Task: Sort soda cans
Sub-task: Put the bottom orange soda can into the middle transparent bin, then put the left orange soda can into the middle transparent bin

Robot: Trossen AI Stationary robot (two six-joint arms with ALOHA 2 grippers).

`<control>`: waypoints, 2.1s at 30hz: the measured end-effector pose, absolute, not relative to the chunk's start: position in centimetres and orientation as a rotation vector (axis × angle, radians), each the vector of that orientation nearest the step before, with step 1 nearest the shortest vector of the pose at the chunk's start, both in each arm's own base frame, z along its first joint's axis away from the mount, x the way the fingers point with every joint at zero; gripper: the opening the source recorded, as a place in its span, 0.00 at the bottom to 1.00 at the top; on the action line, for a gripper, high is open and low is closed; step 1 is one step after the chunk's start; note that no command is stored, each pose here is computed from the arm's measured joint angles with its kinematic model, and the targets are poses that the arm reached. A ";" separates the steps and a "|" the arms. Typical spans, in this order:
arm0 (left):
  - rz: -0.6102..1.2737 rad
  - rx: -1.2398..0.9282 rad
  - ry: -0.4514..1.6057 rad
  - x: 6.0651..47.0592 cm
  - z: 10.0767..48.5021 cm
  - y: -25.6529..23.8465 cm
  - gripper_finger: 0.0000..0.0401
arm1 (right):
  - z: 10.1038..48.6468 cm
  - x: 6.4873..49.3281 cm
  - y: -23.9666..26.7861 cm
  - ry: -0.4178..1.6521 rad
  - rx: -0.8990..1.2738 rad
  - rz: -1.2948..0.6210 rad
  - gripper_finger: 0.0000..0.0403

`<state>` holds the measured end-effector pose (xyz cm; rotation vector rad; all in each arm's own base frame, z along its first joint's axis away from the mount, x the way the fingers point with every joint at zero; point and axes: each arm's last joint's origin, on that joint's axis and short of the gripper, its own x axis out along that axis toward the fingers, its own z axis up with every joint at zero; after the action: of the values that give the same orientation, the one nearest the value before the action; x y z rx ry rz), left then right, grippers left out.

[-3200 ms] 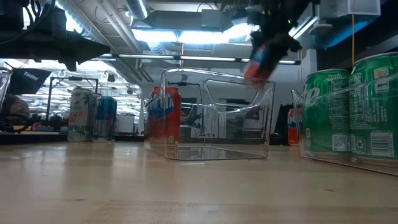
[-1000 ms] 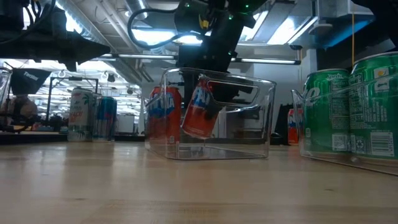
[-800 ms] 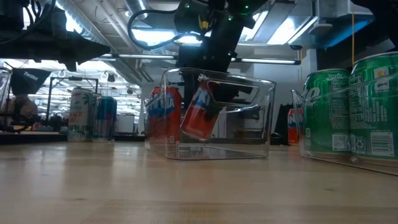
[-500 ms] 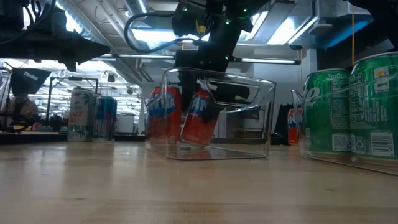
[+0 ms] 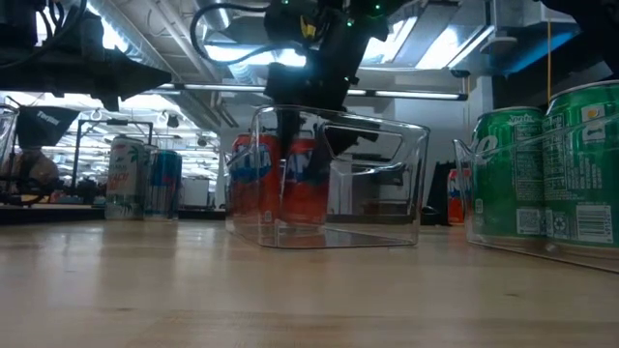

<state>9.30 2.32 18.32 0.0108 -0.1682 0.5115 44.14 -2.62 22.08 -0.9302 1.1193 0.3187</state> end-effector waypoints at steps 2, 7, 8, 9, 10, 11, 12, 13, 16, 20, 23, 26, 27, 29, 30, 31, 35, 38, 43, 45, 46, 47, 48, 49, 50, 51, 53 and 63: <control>0.512 0.011 -0.166 9.3 18.3 2.3 0.00 | 22.7 44.2 -2.6 1.124 -0.930 0.322 0.83; 0.511 0.012 -0.165 9.3 18.3 2.3 0.00 | 25.2 43.7 -2.5 1.175 -0.916 0.359 0.83; 0.511 0.011 -0.165 9.3 18.3 2.3 0.00 | 25.8 43.5 -2.5 1.187 -0.909 0.362 0.83; 0.511 0.011 -0.166 9.3 18.3 2.3 0.00 | 26.4 43.3 -2.5 1.196 -0.897 0.359 0.83; 0.511 0.011 -0.166 9.3 18.3 2.3 0.00 | 27.1 43.1 -2.4 1.198 -0.888 0.355 0.83; 0.511 0.010 -0.165 9.3 18.3 2.3 0.00 | 27.8 42.8 -2.2 1.202 -0.883 0.352 0.83; 0.511 0.007 -0.166 9.3 18.3 2.3 0.00 | 28.4 42.4 -2.2 1.217 -0.880 0.348 0.83; 0.510 0.005 -0.165 9.3 18.3 2.3 0.00 | 29.0 41.9 -2.2 1.236 -0.884 0.336 0.83; 0.510 0.005 -0.159 9.3 18.2 2.3 0.00 | 30.5 40.2 -2.4 1.319 -0.885 0.258 0.83; 0.510 0.006 -0.143 9.3 18.1 2.3 0.00 | 32.5 37.6 -3.2 1.452 -0.914 0.088 0.83; 0.509 0.001 -0.146 9.3 18.1 2.3 0.00 | 33.9 35.6 -4.1 1.529 -0.904 -0.005 0.83; 0.509 0.001 -0.147 9.3 18.1 2.3 0.00 | 35.3 33.6 -5.0 1.586 -0.888 -0.084 0.83; 0.509 0.000 -0.147 9.3 18.1 2.3 0.00 | 35.8 33.0 -5.3 1.601 -0.886 -0.110 0.83; 0.509 -0.003 -0.148 9.3 18.1 2.3 0.00 | 36.6 31.9 -6.1 1.593 -0.881 -0.168 0.83; 0.508 -0.008 -0.149 9.3 18.1 2.3 0.00 | 36.9 31.3 -6.6 1.595 -0.872 -0.187 0.83; 0.508 -0.012 -0.151 9.3 18.1 2.3 0.00 | 37.2 30.6 -7.2 1.601 -0.856 -0.202 0.83; 0.508 -0.011 -0.150 9.3 18.1 2.3 0.00 | 37.4 27.5 -9.5 1.650 -0.782 -0.266 0.83; 0.508 -0.010 -0.151 9.3 18.1 2.3 0.00 | 37.2 25.3 -11.3 1.695 -0.739 -0.310 0.83; 0.508 -0.010 -0.150 9.3 18.1 2.3 0.00 | 36.6 22.9 -13.9 1.809 -0.727 -0.379 0.83; 0.508 -0.008 -0.149 9.3 18.1 2.3 0.00 | 36.6 22.4 -14.8 1.829 -0.708 -0.414 0.83; 0.509 -0.005 -0.149 9.3 18.1 2.3 0.00 | 36.6 22.2 -15.1 1.836 -0.696 -0.421 0.83; 0.509 0.000 -0.147 9.3 18.1 2.3 0.00 | 36.5 22.2 -15.4 1.833 -0.686 -0.434 0.83; 0.510 0.006 -0.146 9.3 18.1 2.3 0.00 | 36.5 22.2 -15.8 1.815 -0.675 -0.459 0.83; 0.510 0.007 -0.145 9.3 18.1 2.3 0.00 | 36.5 22.4 -16.2 1.787 -0.666 -0.490 0.83; 0.510 0.007 -0.145 9.3 18.1 2.3 0.00 | 36.6 22.5 -16.6 1.763 -0.663 -0.513 0.83; 0.510 0.007 -0.146 9.3 18.1 2.3 0.00 | 36.6 22.6 -16.9 1.750 -0.673 -0.504 0.83; 0.510 0.007 -0.146 9.3 18.1 2.3 0.00 | 36.5 22.4 -17.8 1.727 -0.659 -0.475 0.83; 0.511 0.014 -0.144 9.3 18.1 2.3 0.00 | 36.2 17.4 -23.1 1.659 -0.400 -0.390 0.83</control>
<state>9.34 2.31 18.09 0.0142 -0.1436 0.5108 17.42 -23.11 36.17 -0.4004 1.6594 -0.3895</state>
